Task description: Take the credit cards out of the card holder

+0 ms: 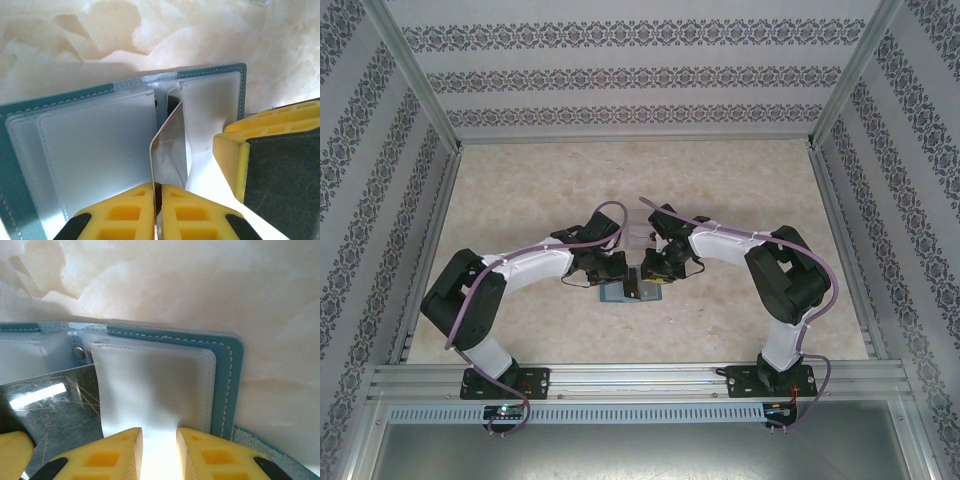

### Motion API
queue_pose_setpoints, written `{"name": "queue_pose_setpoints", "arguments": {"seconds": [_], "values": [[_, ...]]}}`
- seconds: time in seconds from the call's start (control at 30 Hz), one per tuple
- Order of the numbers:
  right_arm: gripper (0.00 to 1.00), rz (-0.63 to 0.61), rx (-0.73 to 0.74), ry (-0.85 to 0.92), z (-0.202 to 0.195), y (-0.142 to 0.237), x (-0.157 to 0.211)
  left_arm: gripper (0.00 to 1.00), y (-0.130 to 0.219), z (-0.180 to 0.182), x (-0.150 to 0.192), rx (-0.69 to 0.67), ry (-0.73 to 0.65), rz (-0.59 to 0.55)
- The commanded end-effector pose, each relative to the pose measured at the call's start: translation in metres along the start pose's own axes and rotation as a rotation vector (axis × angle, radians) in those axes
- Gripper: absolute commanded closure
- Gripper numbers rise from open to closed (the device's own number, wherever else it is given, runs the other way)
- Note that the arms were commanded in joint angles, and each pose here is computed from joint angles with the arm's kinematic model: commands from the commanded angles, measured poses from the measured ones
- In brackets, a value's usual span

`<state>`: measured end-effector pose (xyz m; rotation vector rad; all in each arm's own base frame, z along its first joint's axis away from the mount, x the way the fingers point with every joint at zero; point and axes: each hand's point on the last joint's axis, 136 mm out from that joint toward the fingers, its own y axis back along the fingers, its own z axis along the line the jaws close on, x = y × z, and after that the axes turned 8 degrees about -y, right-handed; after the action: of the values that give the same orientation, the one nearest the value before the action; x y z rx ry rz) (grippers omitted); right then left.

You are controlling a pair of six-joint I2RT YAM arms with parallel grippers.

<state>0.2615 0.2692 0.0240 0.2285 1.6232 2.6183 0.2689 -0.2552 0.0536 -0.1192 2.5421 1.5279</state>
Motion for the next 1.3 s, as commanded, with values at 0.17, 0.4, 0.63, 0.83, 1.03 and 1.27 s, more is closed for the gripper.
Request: {"name": "queue_pose_setpoints", "arguments": {"seconds": [0.17,0.4,0.63,0.83,1.03,1.27], "values": [[0.74,-0.024,0.043,-0.008,-0.009,0.013,0.000,0.92,0.016,0.007,0.008,-0.073,-0.052,0.045],[0.74,-0.040,0.012,-0.005,-0.002,0.022,0.000,0.92,0.019,0.005,0.003,-0.098,-0.080,0.062],[0.74,-0.054,0.005,-0.003,-0.001,0.029,0.001,0.93,0.017,0.000,-0.002,-0.090,-0.086,0.073],[0.74,-0.071,-0.002,-0.008,-0.003,0.036,0.000,0.95,0.029,-0.009,-0.012,-0.088,-0.129,0.044],[0.74,-0.093,-0.007,-0.016,-0.010,0.048,-0.003,0.99,0.042,-0.029,-0.021,-0.032,-0.307,0.050],[0.74,-0.130,-0.014,-0.043,-0.026,0.068,-0.008,1.00,0.054,-0.039,-0.030,-0.041,-0.677,0.105]]}}
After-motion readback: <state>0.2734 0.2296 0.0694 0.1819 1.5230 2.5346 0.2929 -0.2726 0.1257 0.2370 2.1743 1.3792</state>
